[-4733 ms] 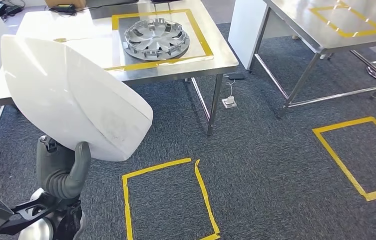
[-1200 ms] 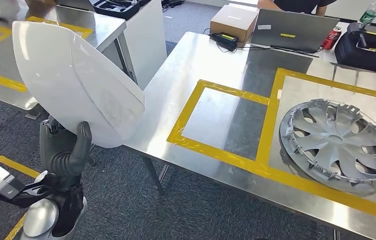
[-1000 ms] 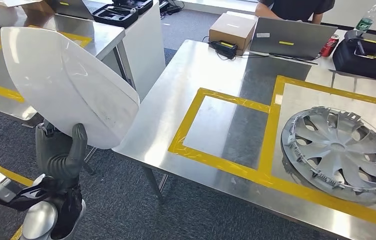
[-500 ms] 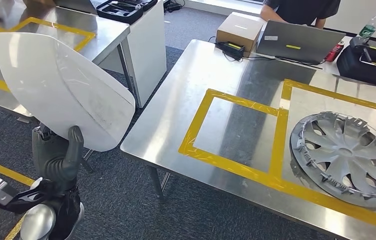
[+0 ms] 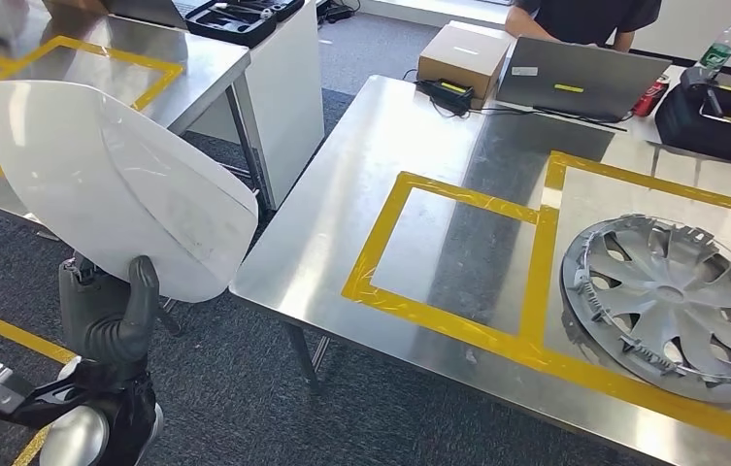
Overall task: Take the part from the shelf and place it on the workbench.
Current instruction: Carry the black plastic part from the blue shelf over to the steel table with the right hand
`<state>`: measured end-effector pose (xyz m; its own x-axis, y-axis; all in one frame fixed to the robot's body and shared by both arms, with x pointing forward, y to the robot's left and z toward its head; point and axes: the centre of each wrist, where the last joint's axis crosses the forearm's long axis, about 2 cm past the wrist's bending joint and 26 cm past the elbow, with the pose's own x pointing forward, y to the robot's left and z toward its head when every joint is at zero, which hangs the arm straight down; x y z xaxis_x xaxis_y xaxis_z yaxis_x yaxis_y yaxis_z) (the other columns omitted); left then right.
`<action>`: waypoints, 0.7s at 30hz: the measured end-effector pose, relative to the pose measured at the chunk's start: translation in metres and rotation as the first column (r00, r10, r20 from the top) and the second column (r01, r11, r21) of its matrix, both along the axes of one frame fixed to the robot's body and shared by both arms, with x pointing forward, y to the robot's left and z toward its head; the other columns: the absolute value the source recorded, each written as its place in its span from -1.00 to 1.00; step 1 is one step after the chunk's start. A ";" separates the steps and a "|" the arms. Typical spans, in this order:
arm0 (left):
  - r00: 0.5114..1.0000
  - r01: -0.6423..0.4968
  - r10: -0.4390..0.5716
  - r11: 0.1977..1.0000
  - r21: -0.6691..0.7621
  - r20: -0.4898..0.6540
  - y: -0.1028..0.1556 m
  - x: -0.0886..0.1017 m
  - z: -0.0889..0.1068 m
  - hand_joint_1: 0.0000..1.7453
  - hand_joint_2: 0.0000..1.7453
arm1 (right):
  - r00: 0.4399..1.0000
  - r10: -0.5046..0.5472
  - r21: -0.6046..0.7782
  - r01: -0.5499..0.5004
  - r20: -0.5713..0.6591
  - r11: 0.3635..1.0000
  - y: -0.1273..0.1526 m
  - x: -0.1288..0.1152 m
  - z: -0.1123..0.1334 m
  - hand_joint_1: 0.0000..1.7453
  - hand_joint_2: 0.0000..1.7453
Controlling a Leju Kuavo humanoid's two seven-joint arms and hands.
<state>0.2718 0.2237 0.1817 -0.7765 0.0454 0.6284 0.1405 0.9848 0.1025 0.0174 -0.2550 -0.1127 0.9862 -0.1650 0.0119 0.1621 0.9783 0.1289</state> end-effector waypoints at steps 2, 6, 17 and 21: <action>1.000 -0.004 0.004 1.000 0.000 -0.001 0.000 -0.001 -0.001 1.00 1.00 | 1.000 0.000 -0.001 0.000 0.000 1.000 -0.001 0.000 0.000 -1.00 -1.00; 1.000 -0.006 0.006 1.000 -0.003 0.003 0.000 -0.002 -0.001 1.00 1.00 | 1.000 -0.001 -0.004 0.001 -0.001 1.000 -0.002 0.000 0.000 -1.00 -1.00; 1.000 -0.004 0.004 1.000 -0.006 0.000 0.000 -0.003 -0.001 1.00 1.00 | 1.000 -0.004 -0.003 0.004 -0.009 1.000 -0.002 0.000 0.000 -1.00 -1.00; 1.000 -0.004 0.004 1.000 -0.006 0.006 0.000 -0.004 0.000 1.00 1.00 | 1.000 -0.007 -0.003 0.007 -0.011 1.000 -0.003 -0.001 0.000 -1.00 -1.00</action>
